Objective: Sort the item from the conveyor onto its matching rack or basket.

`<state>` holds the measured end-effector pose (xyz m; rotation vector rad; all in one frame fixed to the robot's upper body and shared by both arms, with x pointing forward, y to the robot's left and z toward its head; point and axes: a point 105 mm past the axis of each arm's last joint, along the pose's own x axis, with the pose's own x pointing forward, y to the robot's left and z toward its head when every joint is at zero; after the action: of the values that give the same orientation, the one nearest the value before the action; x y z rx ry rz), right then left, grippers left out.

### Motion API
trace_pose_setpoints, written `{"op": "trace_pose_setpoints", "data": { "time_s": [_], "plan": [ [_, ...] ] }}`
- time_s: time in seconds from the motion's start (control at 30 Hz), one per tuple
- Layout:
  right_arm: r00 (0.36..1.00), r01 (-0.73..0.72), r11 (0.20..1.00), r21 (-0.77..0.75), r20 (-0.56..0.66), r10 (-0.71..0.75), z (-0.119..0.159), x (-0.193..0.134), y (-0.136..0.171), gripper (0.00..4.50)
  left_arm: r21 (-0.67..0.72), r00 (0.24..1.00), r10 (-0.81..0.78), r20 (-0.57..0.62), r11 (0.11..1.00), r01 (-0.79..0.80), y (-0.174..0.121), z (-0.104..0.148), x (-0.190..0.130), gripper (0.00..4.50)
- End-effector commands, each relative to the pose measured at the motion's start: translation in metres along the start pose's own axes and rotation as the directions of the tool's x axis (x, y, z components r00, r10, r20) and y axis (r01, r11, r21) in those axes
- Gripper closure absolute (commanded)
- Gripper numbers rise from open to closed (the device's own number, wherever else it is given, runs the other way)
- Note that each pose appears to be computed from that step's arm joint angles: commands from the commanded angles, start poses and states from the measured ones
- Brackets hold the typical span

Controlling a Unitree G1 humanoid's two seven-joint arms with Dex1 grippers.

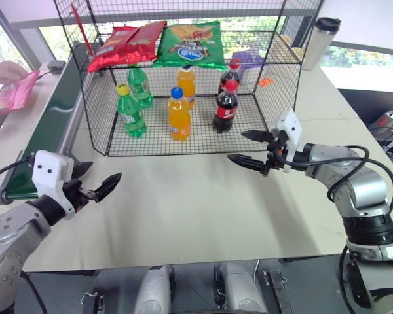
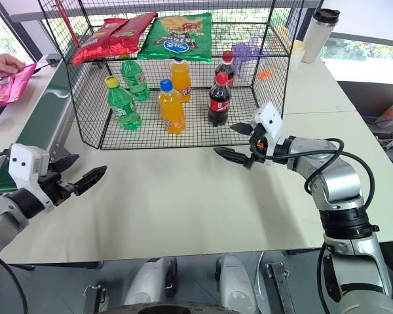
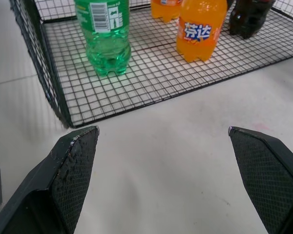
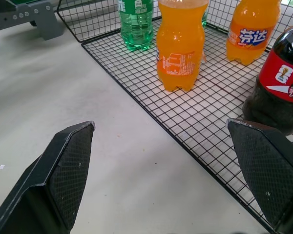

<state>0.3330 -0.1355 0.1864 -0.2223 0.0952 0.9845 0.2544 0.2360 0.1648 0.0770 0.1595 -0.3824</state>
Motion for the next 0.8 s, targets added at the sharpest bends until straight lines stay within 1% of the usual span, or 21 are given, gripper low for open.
{"op": "trace_pose_setpoints", "data": {
  "time_s": [0.03, 0.17, 0.8],
  "plan": [
    [0.999, 0.001, 0.999, -0.039, 0.045, 0.001, 0.0135, 0.0011, 0.0016, 0.0, 0.015, 0.999, 0.007, 0.045, 1.0, -0.007, -0.0015, 0.0084, 0.0008, 0.08],
    [0.999, 0.006, 0.999, -0.037, 0.048, -0.004, 0.0121, 0.0021, 0.0021, 0.0, 0.009, 0.999, -0.008, 0.049, 1.0, 0.008, -0.007, 0.0076, 0.0067, 0.08],
    [0.998, 0.019, 0.999, -0.03, 0.061, -0.017, 0.0083, 0.007, -0.0008, 0.0, 0.029, 0.998, 0.012, 0.055, 0.999, -0.014, -0.0005, 0.0117, 0.0058, 0.08]
  ]
}}
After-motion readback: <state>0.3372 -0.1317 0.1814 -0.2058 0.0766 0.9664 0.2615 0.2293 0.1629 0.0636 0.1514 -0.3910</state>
